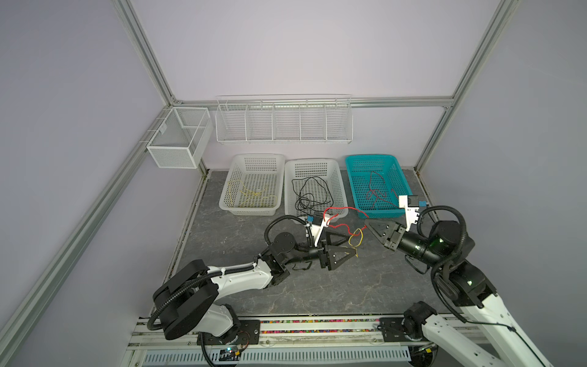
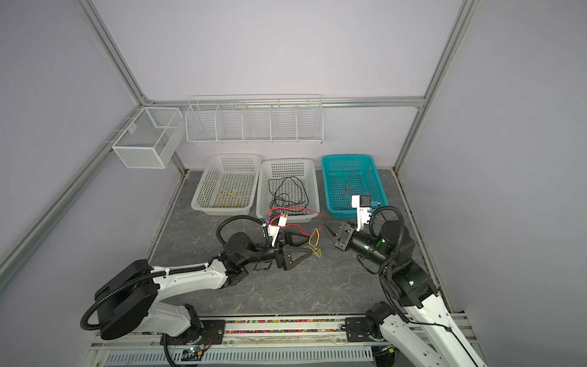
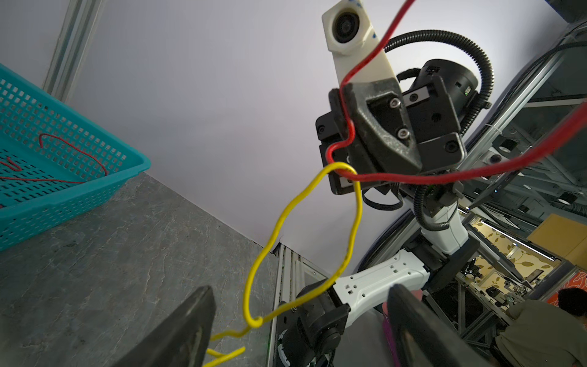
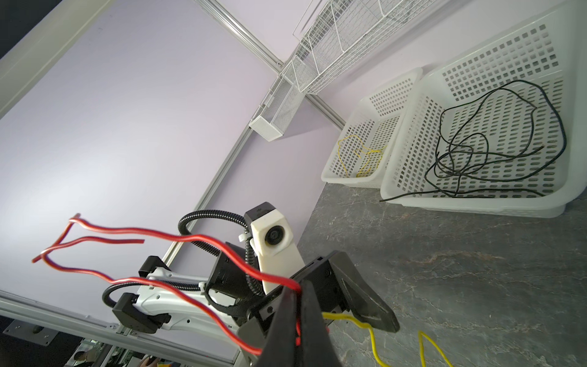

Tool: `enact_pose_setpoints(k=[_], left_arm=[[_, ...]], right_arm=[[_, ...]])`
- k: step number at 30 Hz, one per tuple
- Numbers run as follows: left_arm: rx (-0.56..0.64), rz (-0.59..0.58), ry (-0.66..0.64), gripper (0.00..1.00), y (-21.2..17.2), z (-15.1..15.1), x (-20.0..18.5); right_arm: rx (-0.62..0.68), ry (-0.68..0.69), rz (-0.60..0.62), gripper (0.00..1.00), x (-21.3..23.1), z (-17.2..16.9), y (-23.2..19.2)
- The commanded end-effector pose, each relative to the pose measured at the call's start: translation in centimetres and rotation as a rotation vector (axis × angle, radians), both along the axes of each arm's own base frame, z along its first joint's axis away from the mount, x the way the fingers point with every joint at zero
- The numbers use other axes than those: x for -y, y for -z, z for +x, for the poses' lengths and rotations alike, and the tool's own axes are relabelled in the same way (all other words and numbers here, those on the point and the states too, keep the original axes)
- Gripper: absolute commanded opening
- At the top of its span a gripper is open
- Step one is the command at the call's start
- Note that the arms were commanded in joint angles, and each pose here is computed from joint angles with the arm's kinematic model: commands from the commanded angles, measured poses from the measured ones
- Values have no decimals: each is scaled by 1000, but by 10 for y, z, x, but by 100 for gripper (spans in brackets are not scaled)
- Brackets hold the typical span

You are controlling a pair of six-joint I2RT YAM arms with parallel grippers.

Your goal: Untangle the cables

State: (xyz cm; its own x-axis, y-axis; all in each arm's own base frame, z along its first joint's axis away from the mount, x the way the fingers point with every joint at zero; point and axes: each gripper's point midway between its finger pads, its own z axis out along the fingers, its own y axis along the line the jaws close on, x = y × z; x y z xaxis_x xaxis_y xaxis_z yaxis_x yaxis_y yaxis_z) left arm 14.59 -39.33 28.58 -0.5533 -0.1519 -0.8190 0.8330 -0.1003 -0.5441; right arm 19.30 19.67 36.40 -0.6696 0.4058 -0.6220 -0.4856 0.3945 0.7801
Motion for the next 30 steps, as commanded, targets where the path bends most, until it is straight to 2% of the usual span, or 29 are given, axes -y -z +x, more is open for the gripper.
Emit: enact_pose_setpoints(k=[1,7,11,18,30], left_arm=[[40,-46,8,85,-16,0,4],[34,-25,-3,79,-10,5,9],[35,-22,3,71,-11,4,10],[29,1,20,45,-9,2,12],[7,22,61,14,-8,-8,5]], right_arm=[[48,-43,52,6,-6,-7,-22],[61,-83,48,6,-16,-12,-22],[69,-106,38,6,-22,-16,-20],[76,-98,11,6,-22,-17,-15],[73,33,-55,6,-5,-4,-3]])
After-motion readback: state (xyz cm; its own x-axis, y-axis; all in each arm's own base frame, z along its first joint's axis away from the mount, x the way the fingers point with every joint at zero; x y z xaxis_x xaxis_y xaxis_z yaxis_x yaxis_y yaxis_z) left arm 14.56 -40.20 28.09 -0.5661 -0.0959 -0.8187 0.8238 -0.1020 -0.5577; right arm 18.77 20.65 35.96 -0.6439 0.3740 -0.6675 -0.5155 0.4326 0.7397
